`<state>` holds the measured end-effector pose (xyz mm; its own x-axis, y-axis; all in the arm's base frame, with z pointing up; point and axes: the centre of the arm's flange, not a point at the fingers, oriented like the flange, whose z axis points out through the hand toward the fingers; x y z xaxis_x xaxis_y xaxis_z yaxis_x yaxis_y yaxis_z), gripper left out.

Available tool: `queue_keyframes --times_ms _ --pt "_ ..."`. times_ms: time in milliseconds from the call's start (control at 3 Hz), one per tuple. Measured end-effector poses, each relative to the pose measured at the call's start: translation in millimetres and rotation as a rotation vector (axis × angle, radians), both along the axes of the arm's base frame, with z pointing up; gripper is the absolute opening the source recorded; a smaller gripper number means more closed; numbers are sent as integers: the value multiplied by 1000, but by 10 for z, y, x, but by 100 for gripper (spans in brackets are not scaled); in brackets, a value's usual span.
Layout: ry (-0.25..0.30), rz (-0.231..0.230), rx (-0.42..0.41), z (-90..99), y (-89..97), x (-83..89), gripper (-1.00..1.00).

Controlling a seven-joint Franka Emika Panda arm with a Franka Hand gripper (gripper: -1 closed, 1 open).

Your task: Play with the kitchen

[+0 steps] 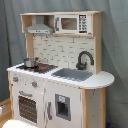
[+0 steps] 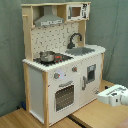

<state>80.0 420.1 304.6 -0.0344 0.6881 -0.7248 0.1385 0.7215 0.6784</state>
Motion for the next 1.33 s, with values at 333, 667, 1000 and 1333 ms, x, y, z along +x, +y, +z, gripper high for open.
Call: queue_keyframes --times_ms 333,667,1000,1333 --pt "-22 18 87 412 168 -62 100" --pt "-43 14 105 585 377 -82 100" --pt "-75 -57 130 627 313 285 100" --pt "-102 -63 193 688 309 464 100"
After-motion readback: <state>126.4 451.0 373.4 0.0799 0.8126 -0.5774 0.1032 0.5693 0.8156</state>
